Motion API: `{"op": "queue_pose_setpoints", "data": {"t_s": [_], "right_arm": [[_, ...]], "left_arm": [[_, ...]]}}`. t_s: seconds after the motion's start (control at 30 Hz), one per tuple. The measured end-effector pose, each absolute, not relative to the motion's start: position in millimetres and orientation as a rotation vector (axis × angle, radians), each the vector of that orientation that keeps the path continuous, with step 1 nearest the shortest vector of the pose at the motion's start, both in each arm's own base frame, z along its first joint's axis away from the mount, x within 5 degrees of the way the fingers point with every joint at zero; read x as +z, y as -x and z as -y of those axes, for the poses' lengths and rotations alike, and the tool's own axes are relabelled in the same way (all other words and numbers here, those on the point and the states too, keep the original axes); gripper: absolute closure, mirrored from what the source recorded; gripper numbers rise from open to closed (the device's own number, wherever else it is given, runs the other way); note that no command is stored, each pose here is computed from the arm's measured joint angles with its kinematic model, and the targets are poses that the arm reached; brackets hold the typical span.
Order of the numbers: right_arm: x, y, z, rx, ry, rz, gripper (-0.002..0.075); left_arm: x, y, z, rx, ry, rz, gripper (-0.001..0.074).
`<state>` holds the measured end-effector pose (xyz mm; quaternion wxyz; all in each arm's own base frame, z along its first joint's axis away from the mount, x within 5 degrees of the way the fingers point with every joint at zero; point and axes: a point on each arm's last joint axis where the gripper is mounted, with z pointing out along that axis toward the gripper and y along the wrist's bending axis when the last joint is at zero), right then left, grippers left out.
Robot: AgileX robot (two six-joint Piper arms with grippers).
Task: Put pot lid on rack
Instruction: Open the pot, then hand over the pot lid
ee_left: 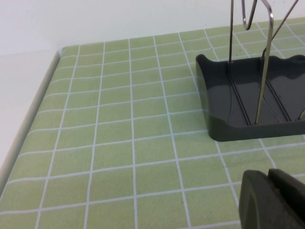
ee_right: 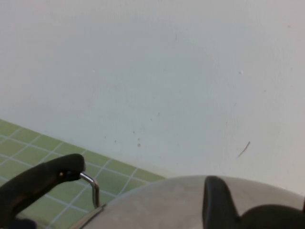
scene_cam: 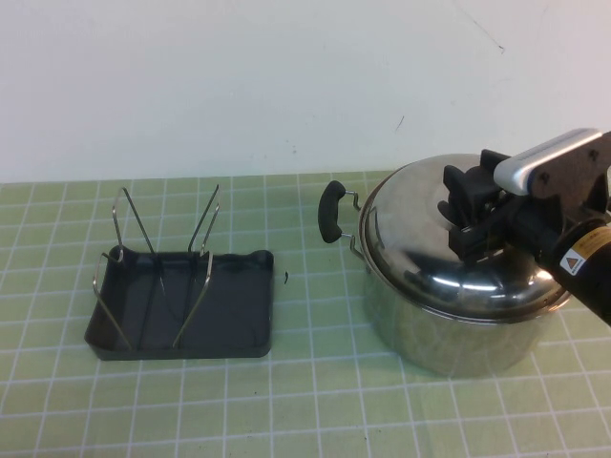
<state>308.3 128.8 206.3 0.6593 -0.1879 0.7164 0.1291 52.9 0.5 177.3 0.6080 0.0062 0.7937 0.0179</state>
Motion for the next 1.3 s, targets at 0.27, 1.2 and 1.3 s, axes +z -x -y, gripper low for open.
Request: {"op": "queue_pose_setpoints", "data": {"t_s": [0.27, 1.2, 1.3], "right_arm": [[211.6, -306.5, -130.7, 0.337, 0.418, -1.597, 0.0388], [323.2, -224.0, -139.1, 0.61, 0.768, -1.21, 0.0388], [321.5, -225.3, -138.5, 0.594, 0.768, -1.231, 0.0388]], "left_arm": [[177.3, -52.9, -0.5, 0.041, -0.014, -1.834, 0.0738], [201.5, -56.2, 5.4, -0.973, 0.898, -1.371, 0.0738], [203.3, -56.2, 3.6, -0.999, 0.933, -1.327, 0.0738]]}}
